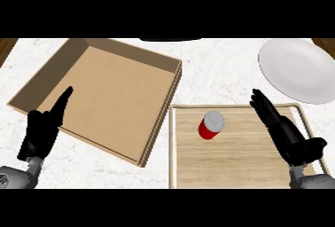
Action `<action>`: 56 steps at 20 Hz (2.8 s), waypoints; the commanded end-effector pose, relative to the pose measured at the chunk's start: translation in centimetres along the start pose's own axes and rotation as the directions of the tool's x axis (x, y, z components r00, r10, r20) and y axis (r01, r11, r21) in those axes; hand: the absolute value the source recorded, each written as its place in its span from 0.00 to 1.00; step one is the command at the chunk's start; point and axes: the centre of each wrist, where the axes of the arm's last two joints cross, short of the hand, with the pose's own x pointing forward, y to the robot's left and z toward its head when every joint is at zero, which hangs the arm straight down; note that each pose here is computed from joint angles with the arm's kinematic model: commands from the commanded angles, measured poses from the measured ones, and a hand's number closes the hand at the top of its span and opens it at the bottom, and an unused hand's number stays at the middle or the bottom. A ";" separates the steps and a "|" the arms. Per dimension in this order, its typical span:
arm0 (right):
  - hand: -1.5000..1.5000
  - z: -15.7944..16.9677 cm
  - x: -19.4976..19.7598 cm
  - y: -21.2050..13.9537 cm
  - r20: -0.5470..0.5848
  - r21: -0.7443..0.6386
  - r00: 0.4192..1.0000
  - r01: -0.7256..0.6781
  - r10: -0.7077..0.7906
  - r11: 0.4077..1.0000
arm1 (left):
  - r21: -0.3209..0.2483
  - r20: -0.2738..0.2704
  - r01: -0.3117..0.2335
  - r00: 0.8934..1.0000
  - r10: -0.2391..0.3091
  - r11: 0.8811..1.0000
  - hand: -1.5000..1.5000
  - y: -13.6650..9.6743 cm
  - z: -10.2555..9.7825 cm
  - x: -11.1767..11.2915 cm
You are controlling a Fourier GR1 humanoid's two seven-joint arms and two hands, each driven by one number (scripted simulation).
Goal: Pick the can from the tray and place it in the plate
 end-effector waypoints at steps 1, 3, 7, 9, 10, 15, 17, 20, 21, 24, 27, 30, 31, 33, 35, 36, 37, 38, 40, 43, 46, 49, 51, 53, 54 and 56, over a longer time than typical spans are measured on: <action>1.00 0.0 0.8 -1.3 0.027 0.130 0.999 0.038 -0.042 0.991 | -0.010 0.013 -0.020 1.000 0.020 1.000 0.50 -1.3 -1.2 0.8; 1.00 -4.8 3.6 0.9 0.111 0.324 0.989 0.056 -0.097 0.944 | -0.016 0.063 -0.055 0.996 0.056 0.998 0.50 -1.9 -0.9 1.2; 1.00 -6.4 13.6 -2.3 0.480 0.285 0.815 -0.496 0.326 0.820 | -0.024 0.045 -0.102 0.994 0.103 0.994 0.50 -2.0 -1.1 1.3; 0.00 -8.9 6.6 -2.7 0.397 0.208 0.913 -0.184 0.089 0.961 | -0.025 0.053 -0.171 0.984 0.172 0.985 0.50 -1.6 -1.6 0.4; 0.00 -8.9 4.9 -1.6 0.381 0.243 0.918 0.018 -0.113 0.970 | -0.032 0.059 -0.170 0.983 0.172 0.985 0.50 -3.0 -1.9 0.9; 0.00 -9.5 1.9 -4.4 0.370 0.505 0.923 -0.107 -0.103 0.856 | -0.023 0.066 -0.187 0.980 0.189 0.982 0.50 -0.7 -2.0 0.6; 0.00 -9.3 2.3 -4.7 0.409 0.541 0.912 -0.229 -0.015 0.809 | 0.011 0.058 -0.183 0.982 0.182 0.983 0.50 -2.9 -2.0 -0.8; 0.00 -10.0 3.3 -7.0 0.445 0.545 0.893 -0.331 0.069 0.771 | 0.005 0.056 -0.199 0.979 0.198 0.980 0.50 -2.6 -2.1 -0.8; 0.00 -10.9 3.5 -6.1 0.447 0.554 0.890 -0.357 0.092 0.752 | -0.012 0.051 -0.175 0.983 0.175 0.984 0.50 -2.6 -1.8 0.2; 0.00 -10.4 4.0 -6.1 0.467 0.547 0.868 -0.434 0.169 0.716 | 0.023 0.044 -0.200 0.979 0.199 0.980 0.50 -1.2 -2.7 1.0; 0.00 -12.0 6.3 -5.6 0.489 0.544 0.850 -0.473 0.196 0.694 | 0.010 0.064 -0.180 0.982 0.179 0.984 0.50 -2.2 -0.5 -3.9; 0.00 -12.3 6.1 -5.3 0.462 0.577 0.851 -0.503 0.251 0.643 | 0.007 0.060 -0.207 0.977 0.206 0.978 0.50 -1.4 -1.5 0.9; 0.00 -11.3 6.4 -3.1 0.461 0.604 0.846 -0.521 0.269 0.603 | 0.033 0.041 -0.208 0.978 0.207 0.978 0.50 -0.1 -2.3 -0.2; 0.00 -12.2 8.0 -3.9 0.456 0.628 0.829 -0.558 0.324 0.543 | 0.013 0.040 -0.199 0.979 0.198 0.980 0.50 -3.2 -2.2 0.0; 0.00 -12.2 7.7 -2.7 0.461 0.632 0.806 -0.591 0.370 0.500 | 0.013 0.044 -0.196 0.980 0.195 0.981 0.50 -1.5 -1.8 -0.3; 0.00 -12.6 8.9 -2.5 0.479 0.626 0.792 -0.611 0.379 0.485 | 0.026 0.047 -0.204 0.978 0.203 0.979 0.50 -1.4 -2.7 -0.6; 0.00 -11.9 6.0 -2.3 0.481 0.626 0.776 -0.629 0.408 0.460 | 0.000 0.049 -0.188 0.981 0.188 0.982 0.50 -0.9 -2.0 -0.6; 0.00 -12.0 8.3 -3.9 0.494 0.586 0.746 -0.665 0.446 0.463 | 0.001 0.033 -0.188 0.982 0.188 0.982 0.50 -2.0 -0.8 -1.8; 0.00 -11.9 8.3 -2.4 0.514 0.573 0.710 -0.702 0.482 0.423 | 0.001 0.042 -0.190 0.981 0.190 0.982 0.50 -1.6 -1.5 -1.2; 0.00 -11.4 6.9 -0.7 0.506 0.585 0.692 -0.714 0.515 0.385 | -0.008 0.033 -0.193 0.981 0.193 0.981 0.50 0.4 -1.2 -1.2; 0.00 -12.3 7.8 0.6 0.518 0.591 0.641 -0.747 0.566 0.304 | 0.005 0.042 -0.202 0.979 0.201 0.979 0.50 0.1 -1.3 -0.3; 0.00 -12.4 10.2 0.0 0.519 0.602 0.631 -0.749 0.577 0.277 | 0.011 0.042 -0.193 0.981 0.192 0.981 0.50 -0.7 -0.2 -0.9; 0.00 -12.7 9.5 2.2 0.510 0.627 0.639 -0.735 0.577 0.260 | 0.026 0.046 -0.193 0.980 0.192 0.981 0.50 -3.0 -2.8 1.3; 0.00 -12.1 7.6 1.5 0.509 0.633 0.634 -0.734 0.583 0.246 | 0.012 0.051 -0.190 0.981 0.189 0.982 0.50 -1.6 -2.2 1.4; 0.00 -12.3 8.3 2.4 0.515 0.629 0.628 -0.739 0.583 0.240 | 0.029 0.058 -0.192 0.980 0.190 0.981 0.50 -0.6 -1.6 0.2; 0.00 -13.5 7.6 3.2 0.515 0.617 0.622 -0.747 0.590 0.249 | 0.005 0.044 -0.196 0.980 0.196 0.981 0.50 -2.3 -2.9 0.8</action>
